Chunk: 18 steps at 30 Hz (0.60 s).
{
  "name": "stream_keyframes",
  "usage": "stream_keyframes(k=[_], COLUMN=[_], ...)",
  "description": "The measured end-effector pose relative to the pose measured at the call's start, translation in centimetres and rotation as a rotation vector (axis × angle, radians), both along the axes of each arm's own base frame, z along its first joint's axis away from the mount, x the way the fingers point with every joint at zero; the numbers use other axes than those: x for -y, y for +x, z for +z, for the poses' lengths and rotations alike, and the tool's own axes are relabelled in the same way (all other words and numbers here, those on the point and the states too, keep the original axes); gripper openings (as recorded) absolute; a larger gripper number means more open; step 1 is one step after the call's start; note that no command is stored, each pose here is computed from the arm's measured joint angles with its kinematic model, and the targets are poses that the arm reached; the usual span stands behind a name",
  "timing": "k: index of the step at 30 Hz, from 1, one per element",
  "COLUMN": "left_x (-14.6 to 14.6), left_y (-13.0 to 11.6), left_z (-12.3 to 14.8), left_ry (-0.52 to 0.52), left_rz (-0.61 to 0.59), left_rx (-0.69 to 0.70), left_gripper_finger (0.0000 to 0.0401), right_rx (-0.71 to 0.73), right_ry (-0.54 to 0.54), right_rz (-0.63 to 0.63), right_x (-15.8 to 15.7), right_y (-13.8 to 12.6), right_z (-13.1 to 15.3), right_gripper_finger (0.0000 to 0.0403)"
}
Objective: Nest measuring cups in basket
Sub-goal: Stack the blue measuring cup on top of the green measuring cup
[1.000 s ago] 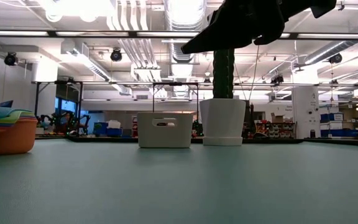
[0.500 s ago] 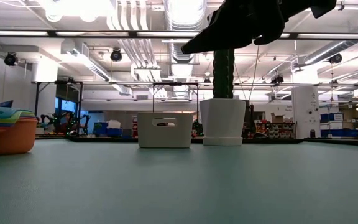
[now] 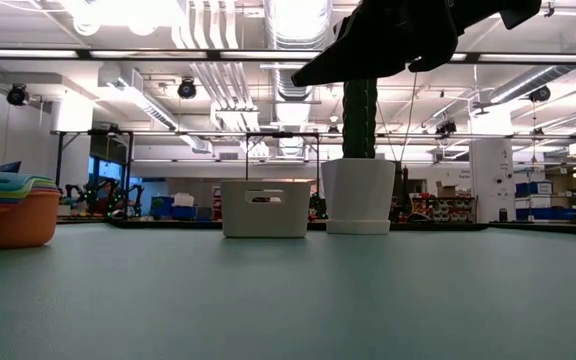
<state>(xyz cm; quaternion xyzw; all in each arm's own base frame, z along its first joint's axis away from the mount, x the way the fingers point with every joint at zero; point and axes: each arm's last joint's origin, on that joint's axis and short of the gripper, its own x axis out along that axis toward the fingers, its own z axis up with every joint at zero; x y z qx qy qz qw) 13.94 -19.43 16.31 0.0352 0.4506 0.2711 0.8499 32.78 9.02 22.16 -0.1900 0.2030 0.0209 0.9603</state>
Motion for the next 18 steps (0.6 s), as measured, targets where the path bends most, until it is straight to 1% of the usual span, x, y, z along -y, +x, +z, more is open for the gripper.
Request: stream_keyframes(k=[7,11,14,18], left_x=[0.0,0.6,1.0,0.7], left_y=[0.0,0.2,0.4,0.3], left_z=[0.1,1.0,1.6,1.1], left_ry=[0.005,-0.034,-0.058,-0.039], left_rz=[0.0,0.012,0.012,0.014], left_rx=[-0.002,-0.033,-0.03,-0.038], left_gripper_finger=[0.0,0.0,0.0,0.0], right_rx=[0.0,0.0,0.001,0.001], right_ry=[0.0,0.0,0.0,0.0], right_rz=[0.0,0.0,0.0,0.0], right_x=[0.0,0.0,0.0,0.0], right_y=[0.0,0.0,0.0,0.0], right_z=[0.0,0.0,0.0,0.0], right_gripper_finger=[0.0068,0.0068,0.0068,0.0068])
